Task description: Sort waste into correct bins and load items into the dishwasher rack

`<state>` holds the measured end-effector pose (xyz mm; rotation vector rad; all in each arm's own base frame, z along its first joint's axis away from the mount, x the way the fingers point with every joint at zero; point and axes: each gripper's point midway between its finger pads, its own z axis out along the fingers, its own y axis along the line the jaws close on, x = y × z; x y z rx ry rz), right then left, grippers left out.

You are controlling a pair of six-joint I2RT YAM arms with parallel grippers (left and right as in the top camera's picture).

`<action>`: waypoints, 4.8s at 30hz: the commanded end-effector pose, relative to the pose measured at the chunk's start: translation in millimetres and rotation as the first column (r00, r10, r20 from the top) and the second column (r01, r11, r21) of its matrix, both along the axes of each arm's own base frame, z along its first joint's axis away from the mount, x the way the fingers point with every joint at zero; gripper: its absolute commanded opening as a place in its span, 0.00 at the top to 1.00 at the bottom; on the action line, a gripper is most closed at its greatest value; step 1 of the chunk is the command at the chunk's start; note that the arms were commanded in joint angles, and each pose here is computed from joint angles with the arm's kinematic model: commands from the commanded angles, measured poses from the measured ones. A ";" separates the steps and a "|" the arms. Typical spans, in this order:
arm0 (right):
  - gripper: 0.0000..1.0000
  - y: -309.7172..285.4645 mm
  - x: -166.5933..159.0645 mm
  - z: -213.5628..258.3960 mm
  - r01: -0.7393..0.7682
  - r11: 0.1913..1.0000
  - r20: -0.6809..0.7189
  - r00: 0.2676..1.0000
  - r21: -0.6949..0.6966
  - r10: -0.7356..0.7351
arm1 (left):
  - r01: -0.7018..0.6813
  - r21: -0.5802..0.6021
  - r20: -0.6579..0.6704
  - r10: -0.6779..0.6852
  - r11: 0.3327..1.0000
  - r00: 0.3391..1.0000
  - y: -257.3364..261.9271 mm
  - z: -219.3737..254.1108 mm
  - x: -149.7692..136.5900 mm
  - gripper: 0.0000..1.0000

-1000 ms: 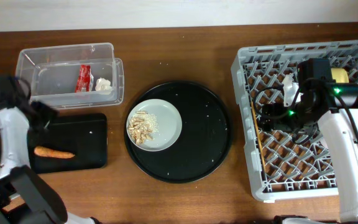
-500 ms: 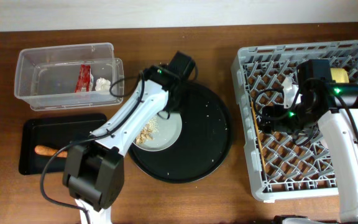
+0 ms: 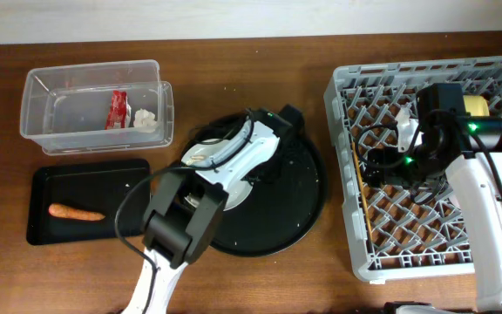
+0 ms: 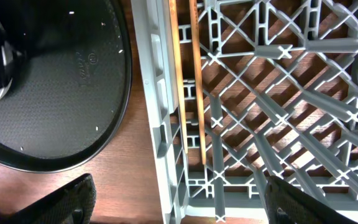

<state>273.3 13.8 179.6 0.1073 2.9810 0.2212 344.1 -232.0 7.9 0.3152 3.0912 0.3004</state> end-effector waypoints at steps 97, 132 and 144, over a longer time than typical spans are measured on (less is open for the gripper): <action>0.13 -5.3 -9.6 1.9 0.000 1.000 -0.035 0.999 -0.027 -0.001 | 0.270 -0.451 0.158 -0.222 0.851 0.962 14.6 150.2 -28.8 1.00; 0.50 185.2 54.7 -174.1 -0.153 0.985 -0.188 0.968 0.083 0.167 | -0.498 -0.373 0.192 0.590 0.783 0.784 282.2 211.9 -29.8 0.01; 0.96 83.9 121.7 -38.9 0.036 0.985 0.182 0.983 -0.171 -0.005 | -0.498 -0.373 0.192 0.590 0.783 0.784 282.2 211.9 -29.8 0.01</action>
